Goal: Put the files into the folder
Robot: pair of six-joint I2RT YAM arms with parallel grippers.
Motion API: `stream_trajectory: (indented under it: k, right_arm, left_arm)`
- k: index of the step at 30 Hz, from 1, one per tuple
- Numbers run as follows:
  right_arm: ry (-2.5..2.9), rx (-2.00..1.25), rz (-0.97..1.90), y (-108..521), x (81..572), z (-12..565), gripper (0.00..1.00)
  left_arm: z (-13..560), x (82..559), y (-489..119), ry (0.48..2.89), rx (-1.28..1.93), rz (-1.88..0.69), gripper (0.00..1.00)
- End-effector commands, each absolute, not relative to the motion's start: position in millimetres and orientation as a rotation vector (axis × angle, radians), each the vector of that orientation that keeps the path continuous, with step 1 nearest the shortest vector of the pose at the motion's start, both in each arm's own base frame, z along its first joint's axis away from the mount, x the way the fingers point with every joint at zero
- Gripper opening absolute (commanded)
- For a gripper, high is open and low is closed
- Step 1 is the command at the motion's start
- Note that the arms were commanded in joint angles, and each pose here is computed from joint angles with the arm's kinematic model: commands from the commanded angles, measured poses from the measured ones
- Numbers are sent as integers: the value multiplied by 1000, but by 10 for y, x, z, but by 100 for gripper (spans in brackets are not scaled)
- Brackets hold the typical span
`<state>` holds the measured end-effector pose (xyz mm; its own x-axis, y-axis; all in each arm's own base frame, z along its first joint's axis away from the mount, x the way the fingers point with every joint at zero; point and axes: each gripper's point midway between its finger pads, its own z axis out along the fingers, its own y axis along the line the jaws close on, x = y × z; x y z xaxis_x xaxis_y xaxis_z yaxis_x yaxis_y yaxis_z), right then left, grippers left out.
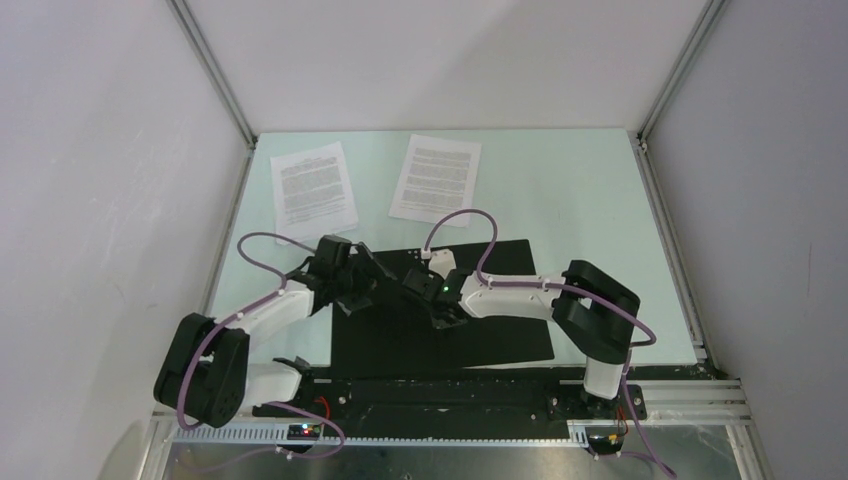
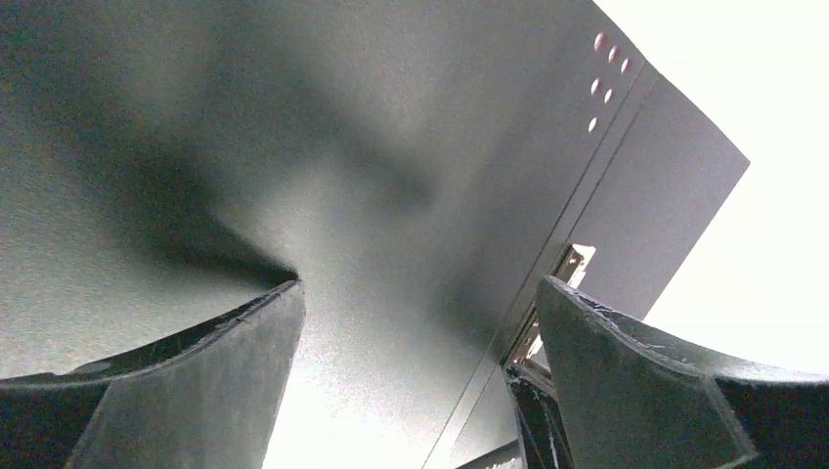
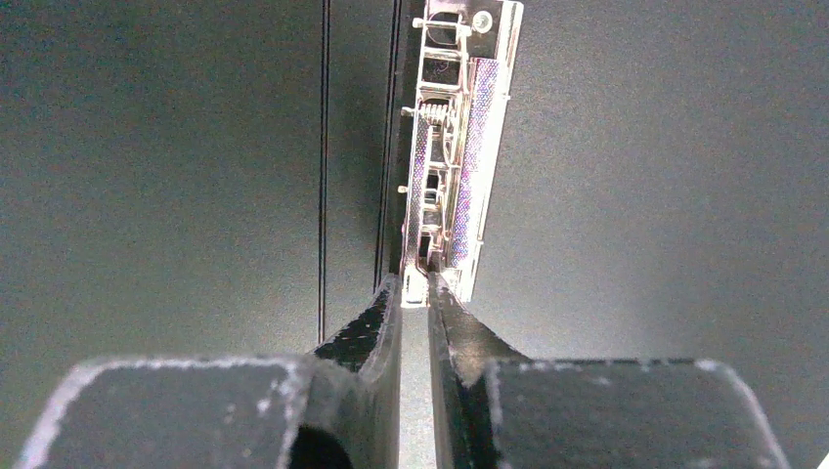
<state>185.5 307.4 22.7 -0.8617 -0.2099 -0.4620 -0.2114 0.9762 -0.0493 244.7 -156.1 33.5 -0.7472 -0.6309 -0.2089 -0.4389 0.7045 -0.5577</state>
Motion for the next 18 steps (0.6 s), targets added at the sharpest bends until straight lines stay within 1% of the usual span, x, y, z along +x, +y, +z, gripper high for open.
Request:
stream_trajectory:
  k: [1, 7, 18]
  right_arm:
    - [2700, -272, -202, 2724, 1684, -101, 0]
    - [2708, -216, -216, 2645, 1656, -146, 0]
    - [2698, -147, -151, 2500, 1730, 18, 0]
  left_arm:
    - [-177, 2103, -931, 2607, -970, -271, 99]
    - [-234, 2045, -761, 2605, -1030, -181, 99]
    - [-322, 1983, -769, 2643, -1071, -159, 99]
